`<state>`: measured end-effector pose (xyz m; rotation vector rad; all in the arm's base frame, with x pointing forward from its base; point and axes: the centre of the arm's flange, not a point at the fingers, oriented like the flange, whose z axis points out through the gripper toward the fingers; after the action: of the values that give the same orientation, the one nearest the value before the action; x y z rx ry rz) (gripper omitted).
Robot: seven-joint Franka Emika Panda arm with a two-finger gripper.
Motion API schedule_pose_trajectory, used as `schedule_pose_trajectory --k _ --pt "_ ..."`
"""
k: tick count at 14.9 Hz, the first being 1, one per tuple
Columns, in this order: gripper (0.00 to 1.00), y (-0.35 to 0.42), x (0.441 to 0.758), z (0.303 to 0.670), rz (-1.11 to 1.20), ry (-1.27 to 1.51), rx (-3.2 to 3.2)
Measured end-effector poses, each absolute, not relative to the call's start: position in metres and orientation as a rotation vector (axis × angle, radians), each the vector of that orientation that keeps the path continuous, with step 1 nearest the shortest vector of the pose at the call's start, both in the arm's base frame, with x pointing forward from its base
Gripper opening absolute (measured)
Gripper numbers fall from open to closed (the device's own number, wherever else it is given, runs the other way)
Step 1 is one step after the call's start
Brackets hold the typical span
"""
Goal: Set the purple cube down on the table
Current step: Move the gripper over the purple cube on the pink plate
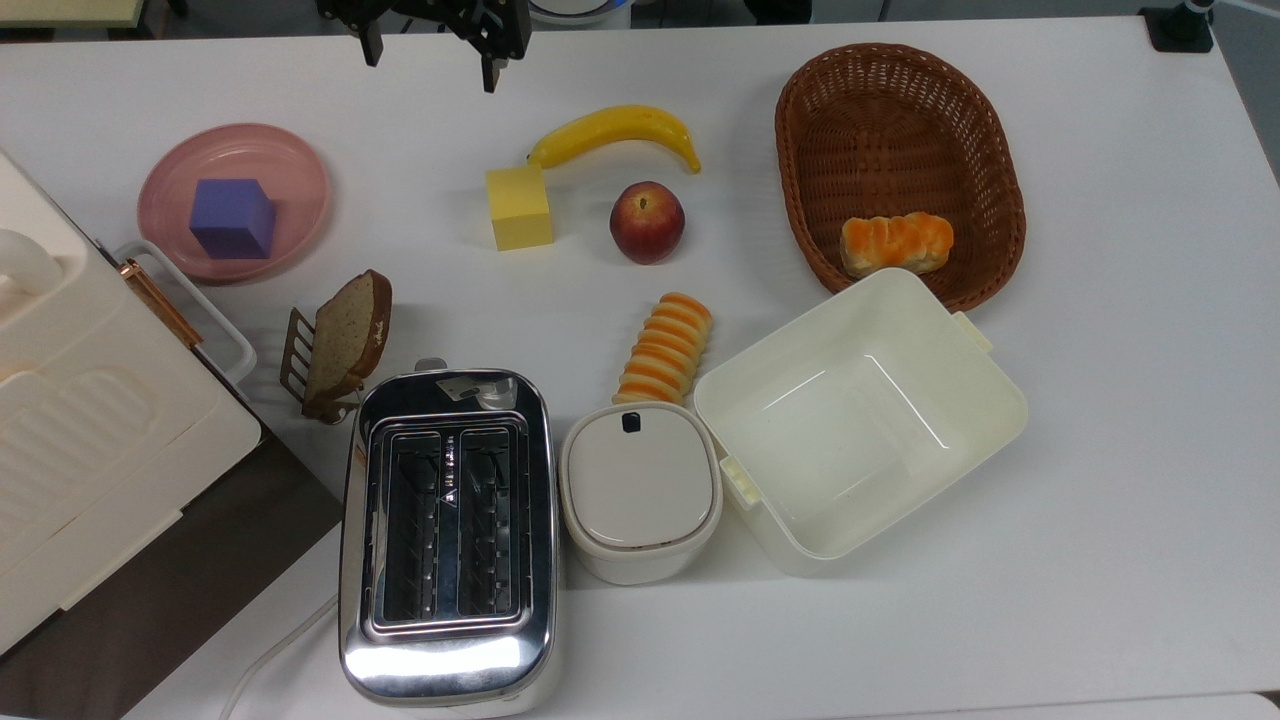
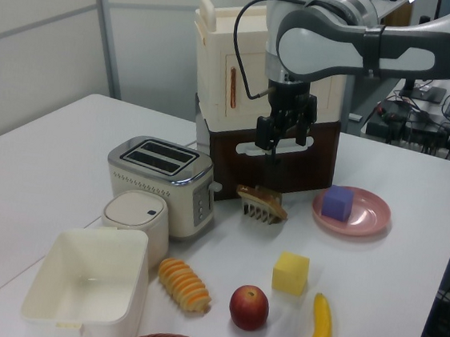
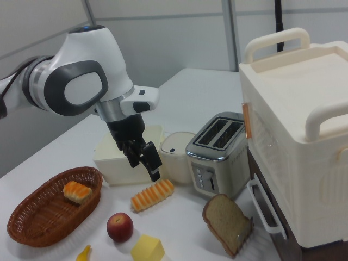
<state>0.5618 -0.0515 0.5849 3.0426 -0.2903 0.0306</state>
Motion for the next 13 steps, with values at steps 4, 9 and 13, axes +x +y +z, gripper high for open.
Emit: schedule_pose_trajectory --k 4,9,13 --pt "1.00 -0.068 0.557 0.583 -0.013 -0.270 3.044" --pt "1.00 -0.069 0.557 0.582 -0.020 -0.257 3.046" --pt "1.00 -0.067 0.558 0.575 -0.042 -0.250 3.047"
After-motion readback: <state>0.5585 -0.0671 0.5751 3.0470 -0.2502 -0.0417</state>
